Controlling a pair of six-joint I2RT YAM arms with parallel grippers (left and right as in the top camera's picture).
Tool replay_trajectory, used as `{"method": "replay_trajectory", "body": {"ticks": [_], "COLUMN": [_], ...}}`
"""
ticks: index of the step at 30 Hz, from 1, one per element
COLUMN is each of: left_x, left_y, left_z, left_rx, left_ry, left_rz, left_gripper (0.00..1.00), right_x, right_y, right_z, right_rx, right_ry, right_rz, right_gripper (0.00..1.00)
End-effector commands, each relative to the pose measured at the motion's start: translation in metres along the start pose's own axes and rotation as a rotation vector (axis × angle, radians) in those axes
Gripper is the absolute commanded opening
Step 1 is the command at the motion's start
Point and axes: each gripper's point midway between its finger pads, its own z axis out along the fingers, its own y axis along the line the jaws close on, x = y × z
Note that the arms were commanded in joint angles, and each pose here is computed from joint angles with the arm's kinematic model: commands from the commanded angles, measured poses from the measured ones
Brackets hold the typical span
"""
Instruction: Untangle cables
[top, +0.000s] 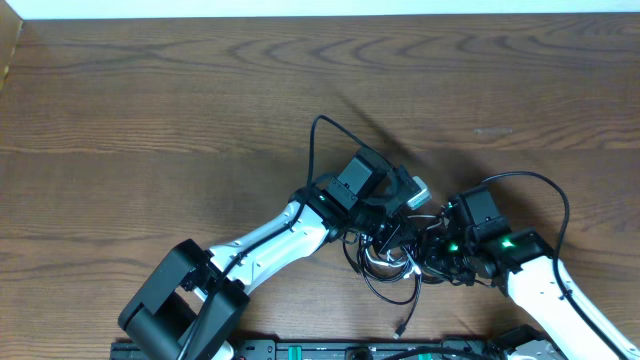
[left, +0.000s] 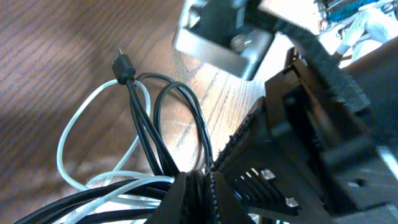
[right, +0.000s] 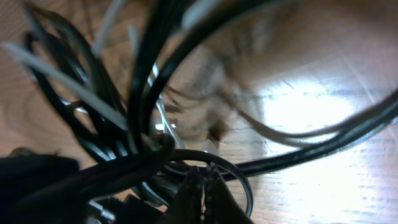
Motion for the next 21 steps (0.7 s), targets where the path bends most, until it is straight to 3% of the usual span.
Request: {"method": "replay_trajectory", "body": {"ticks": [1, 5, 10, 15, 21], "left_x": [-0.018, -0.018, -0.018, -0.018, -0.018], "left_y": [-0.006, -0.006, -0.006, -0.006, -0.006], "left_z": [-0.010, -0.010, -0.010, -0.010, -0.010], "left_rx": [0.012, 0.013, 0.013, 0.013, 0.012], "left_ry": [-0.045, -0.044, -0.044, -0.043, -0.044], "left_rz": [-0.084, -0.095, -0.099, -0.099, -0.098], "left_gripper": [0.08, 0.08, 0.08, 0.08, 0.08], "right_x": [-0.009, -0.018, -0.022, -0.026, -0.025], "right_y": [0.015, 0.013, 0.014, 0.021, 0.026], "right_z": [-0.017, -0.024, -0.025, -0.026, -0.027], "right_rx": [-0.076, -0.090, -0.099, -0.122, -0.139], "right_ry": [-0.047, -0.086, -0.102, -0.125, -0.127], "right_rz": [-0.142, -0.123, -0.123, -0.273, -0.381], "right_gripper": [0.08, 0.23, 0.30, 0.42, 0.38]}}
